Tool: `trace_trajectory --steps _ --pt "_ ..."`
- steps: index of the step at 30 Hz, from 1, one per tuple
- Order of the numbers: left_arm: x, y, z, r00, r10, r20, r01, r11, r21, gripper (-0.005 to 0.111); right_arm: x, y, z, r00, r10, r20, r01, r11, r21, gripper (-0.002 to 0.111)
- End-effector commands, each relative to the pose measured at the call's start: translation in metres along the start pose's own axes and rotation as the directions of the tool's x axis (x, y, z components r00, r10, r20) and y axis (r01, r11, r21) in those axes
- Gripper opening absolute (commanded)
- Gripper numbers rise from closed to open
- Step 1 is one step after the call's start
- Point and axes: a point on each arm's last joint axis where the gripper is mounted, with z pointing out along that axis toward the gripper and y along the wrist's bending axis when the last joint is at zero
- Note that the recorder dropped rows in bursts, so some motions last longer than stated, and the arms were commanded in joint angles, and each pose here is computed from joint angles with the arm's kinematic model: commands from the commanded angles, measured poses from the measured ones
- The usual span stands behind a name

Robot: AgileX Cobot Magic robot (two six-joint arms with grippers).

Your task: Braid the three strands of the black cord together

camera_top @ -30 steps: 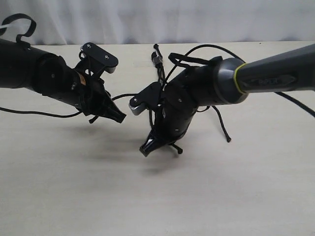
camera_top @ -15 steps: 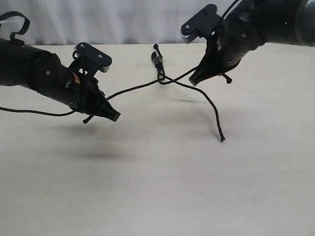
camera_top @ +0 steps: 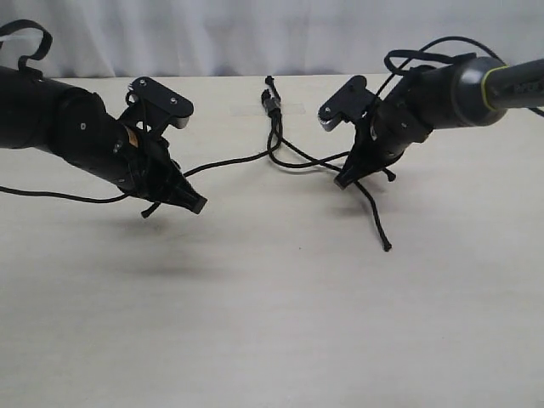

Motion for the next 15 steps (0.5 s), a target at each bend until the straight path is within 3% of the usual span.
trace_trajectory --steps 1,4,7,12,15 --pt "0.000 0.000 -0.002 1.000 -0.013 -0.001 0.013 1.000 0.003 0.000 0.008 0.008 0.017 0.999 0.006 -0.032 -0.007 1.000 -0.028 0.004" --pt "0.000 0.000 -0.002 1.000 -0.013 -0.001 0.013 1.000 0.003 0.000 0.018 0.016 0.021 0.984 0.099 -0.145 -0.110 0.991 -0.070 0.004" --pt "0.000 0.000 -0.002 1.000 -0.015 -0.001 0.015 1.000 0.003 0.000 0.019 0.035 0.008 0.973 -0.021 -0.231 -0.022 0.984 -0.179 0.004" --pt "0.000 0.000 -0.002 1.000 -0.015 0.003 0.015 1.000 0.002 0.000 -0.007 0.082 -0.033 0.977 -0.176 -0.116 0.118 0.911 -0.394 0.004" --pt "0.000 0.000 -0.002 1.000 -0.029 0.003 0.029 1.000 0.002 0.000 -0.022 0.094 -0.059 0.981 -0.193 -0.028 0.164 0.896 -0.413 0.004"
